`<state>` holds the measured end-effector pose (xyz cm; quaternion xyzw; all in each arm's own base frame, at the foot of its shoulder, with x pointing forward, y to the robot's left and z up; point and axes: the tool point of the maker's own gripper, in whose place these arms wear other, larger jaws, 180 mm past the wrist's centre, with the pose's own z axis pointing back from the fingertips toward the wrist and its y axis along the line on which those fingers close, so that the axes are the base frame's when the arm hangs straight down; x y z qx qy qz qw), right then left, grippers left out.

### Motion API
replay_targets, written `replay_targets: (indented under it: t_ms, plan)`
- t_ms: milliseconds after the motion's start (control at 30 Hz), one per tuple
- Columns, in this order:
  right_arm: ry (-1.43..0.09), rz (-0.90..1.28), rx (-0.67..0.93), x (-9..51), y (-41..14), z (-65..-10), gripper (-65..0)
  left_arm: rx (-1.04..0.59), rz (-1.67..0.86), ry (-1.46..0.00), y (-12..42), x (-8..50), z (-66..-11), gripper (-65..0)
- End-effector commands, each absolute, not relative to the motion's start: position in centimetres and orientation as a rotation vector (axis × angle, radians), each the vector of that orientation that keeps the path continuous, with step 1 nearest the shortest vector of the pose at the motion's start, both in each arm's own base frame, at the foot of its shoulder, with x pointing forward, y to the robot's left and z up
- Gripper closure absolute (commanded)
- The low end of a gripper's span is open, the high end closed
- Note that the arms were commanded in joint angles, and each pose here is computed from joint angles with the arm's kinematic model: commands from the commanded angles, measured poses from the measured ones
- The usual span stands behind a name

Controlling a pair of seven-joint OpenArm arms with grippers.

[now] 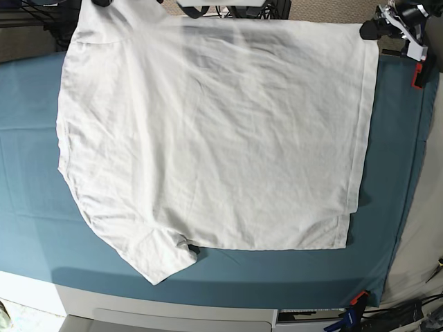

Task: Fold the T-shirt properly
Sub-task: 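Lift the grasped shirt edge with both grippers and pull it toward the robot, then fold the held edge over onto the shirt body and open both grippers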

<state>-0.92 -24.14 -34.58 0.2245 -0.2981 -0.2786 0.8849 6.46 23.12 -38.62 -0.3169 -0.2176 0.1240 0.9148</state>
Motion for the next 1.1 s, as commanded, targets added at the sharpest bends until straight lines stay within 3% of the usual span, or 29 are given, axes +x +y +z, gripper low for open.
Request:
replay_targets:
  t_ms: [0,267,433,667,1067]
  plan:
    - [-0.611,-0.575,0.454,-1.6,-24.5,-33.9,0.0,-0.653,0.242,-0.460,23.4,6.5,-37.9,0.0]
    - [-0.565,-0.582,0.442,-3.1,-24.4,-33.9,0.0,-0.653,0.239,-0.454,23.4,6.4,-38.0,0.0]
    - [-0.629,-0.592,0.468,-1.4,-24.5,-33.6,0.0,-0.656,0.232,-0.488,23.4,7.6,-37.7,0.0]
    - [-0.789,-0.538,0.501,4.4,-24.7,-33.6,0.0,-0.623,0.175,-0.568,24.2,11.1,-37.1,0.0]
    - [-1.065,-0.336,0.372,16.6,-26.1,-32.5,0.0,-0.517,0.064,-0.701,26.3,17.2,-35.3,0.0]
